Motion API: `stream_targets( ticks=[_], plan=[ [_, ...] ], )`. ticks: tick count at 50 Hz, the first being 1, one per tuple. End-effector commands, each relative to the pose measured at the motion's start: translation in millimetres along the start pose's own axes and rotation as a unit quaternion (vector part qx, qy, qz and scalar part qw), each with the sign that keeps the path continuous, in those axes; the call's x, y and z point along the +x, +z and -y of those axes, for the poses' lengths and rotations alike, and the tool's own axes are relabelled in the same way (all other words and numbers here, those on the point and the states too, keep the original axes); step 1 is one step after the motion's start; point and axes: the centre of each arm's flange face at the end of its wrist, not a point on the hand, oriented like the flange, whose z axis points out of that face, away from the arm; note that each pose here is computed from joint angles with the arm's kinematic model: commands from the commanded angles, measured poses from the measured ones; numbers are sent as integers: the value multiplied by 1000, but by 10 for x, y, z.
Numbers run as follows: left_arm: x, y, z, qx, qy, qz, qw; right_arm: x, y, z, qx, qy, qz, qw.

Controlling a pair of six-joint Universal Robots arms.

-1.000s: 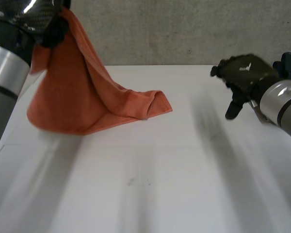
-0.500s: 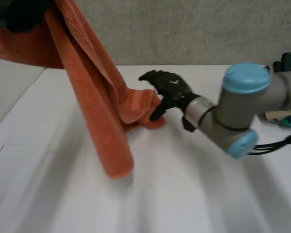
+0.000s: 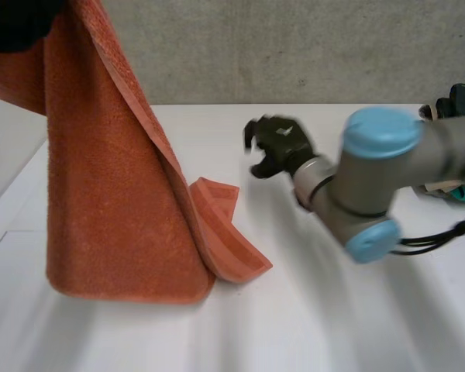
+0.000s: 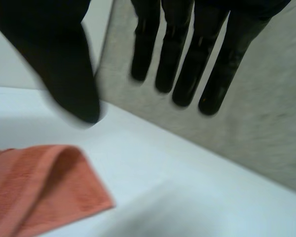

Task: Fold the laundry.

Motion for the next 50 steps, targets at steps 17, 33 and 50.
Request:
stream_targets(
  ticks=[17, 33, 50],
  plan=[
    [-46, 146, -23, 2, -1, 7, 1000, -198, -1090, -675, -214, 157, 38, 963],
    [-62, 165, 82, 14, -3, 7, 1000, -800, -647, -1014, -145, 150, 57, 976],
    [-89, 48, -298, -66, 0, 21, 998, 455, -908, 252, -68, -112, -59, 990]
  ],
)
